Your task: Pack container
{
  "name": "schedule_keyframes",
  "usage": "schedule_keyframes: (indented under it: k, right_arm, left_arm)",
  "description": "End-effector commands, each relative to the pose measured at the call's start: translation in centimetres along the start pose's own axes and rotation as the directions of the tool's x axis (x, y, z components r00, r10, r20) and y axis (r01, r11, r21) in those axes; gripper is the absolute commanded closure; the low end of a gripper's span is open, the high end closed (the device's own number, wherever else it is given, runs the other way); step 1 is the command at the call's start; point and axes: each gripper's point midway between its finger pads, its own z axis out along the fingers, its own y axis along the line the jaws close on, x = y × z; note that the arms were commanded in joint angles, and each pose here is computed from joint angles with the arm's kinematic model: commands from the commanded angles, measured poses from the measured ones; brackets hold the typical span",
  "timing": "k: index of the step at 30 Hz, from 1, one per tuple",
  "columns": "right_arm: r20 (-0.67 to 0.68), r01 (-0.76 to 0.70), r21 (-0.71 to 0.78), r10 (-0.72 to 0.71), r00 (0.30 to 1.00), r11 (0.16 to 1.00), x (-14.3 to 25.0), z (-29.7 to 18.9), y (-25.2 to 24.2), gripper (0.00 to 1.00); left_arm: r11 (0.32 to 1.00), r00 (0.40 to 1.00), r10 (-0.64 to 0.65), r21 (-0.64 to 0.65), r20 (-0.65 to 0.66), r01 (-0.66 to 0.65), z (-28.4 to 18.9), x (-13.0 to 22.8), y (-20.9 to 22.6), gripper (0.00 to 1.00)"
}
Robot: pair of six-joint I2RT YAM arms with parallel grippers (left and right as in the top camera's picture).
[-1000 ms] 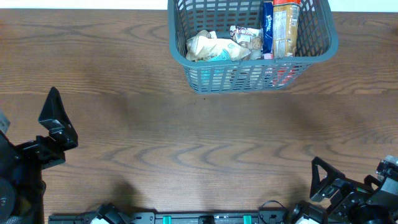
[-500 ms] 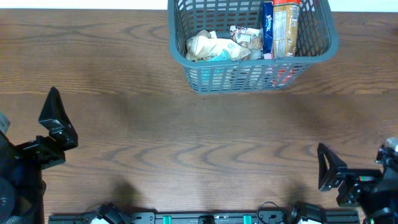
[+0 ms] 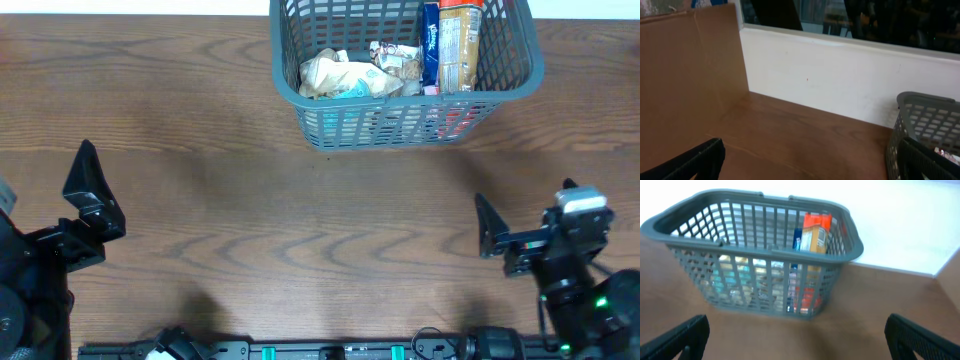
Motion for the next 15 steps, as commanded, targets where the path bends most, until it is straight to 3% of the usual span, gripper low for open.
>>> schedule_keyframes:
  k: [1, 8, 15]
  right_arm:
    - [0.066, 0.025, -0.009, -0.024, 0.998, 1.0, 2.2, 0.8, 0.5, 0.01]
    - [0.248, 0.054, 0.007, -0.054, 0.967, 0.999, 4.1, 2.6, 0.7, 0.01]
    - [0.338, 0.065, 0.023, -0.069, 0.938, 0.998, 4.8, 3.9, 0.6, 0.01]
  left_arm:
    - [1.0, 1.0, 0.005, -0.022, 0.006, -0.005, -0.1, -0.1, 0.5, 0.01]
    - [1.0, 1.0, 0.005, -0.022, 0.006, -0.005, -0.1, -0.1, 0.5, 0.01]
    - [1.0, 1.0, 0.005, -0.022, 0.006, -0.005, -0.1, -0.1, 0.5, 0.01]
